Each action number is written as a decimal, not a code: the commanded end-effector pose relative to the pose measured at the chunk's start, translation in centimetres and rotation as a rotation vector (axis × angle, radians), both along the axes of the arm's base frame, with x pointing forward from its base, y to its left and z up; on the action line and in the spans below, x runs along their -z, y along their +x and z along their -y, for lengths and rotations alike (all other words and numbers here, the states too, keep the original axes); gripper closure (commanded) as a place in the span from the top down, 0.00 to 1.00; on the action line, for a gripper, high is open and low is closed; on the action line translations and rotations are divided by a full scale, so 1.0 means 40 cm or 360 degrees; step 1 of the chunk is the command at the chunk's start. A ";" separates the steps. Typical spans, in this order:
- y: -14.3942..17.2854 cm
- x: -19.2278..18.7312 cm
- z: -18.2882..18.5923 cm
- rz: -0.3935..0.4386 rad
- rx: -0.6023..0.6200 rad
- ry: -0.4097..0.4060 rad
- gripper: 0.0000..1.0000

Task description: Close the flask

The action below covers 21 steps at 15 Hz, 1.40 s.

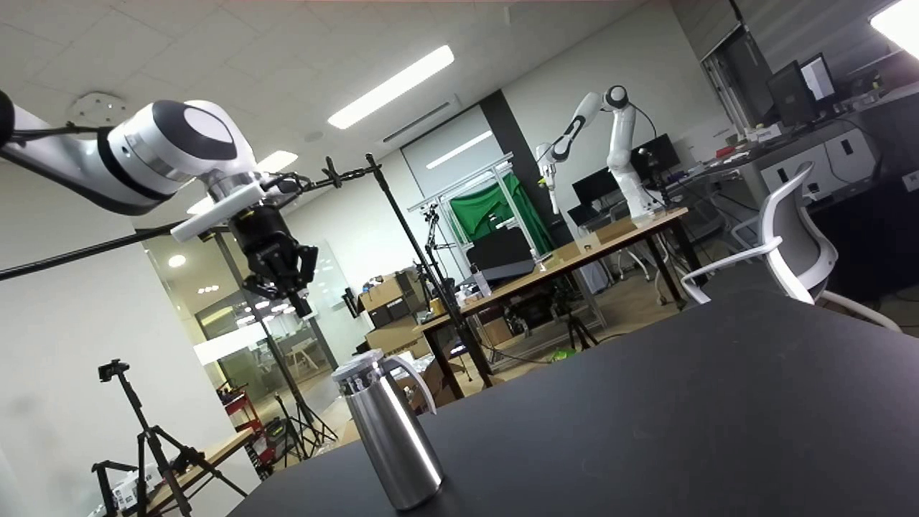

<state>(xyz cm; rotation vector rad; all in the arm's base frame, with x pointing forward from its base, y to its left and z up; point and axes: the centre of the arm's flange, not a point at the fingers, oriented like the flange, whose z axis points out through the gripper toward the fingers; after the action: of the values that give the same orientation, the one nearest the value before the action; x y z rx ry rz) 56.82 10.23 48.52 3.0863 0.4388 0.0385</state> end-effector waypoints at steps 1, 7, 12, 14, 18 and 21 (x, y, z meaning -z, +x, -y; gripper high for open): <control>-0.045 -0.050 -0.009 -0.0037 -0.0045 0.0064 0.00; -0.077 -0.040 -0.043 -0.0159 -0.0149 0.0119 0.40; -0.094 -0.023 -0.056 -0.0277 -0.0224 0.0158 0.73; -0.098 -0.017 -0.057 -0.0306 -0.0234 0.0150 0.87; -0.094 -0.004 -0.056 -0.0313 -0.0236 0.0128 0.88; -0.092 0.002 -0.056 -0.0318 -0.0237 0.0128 1.00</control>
<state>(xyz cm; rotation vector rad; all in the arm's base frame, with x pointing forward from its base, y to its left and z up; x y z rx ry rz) 53.13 12.48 48.43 3.1418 0.6903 -0.2581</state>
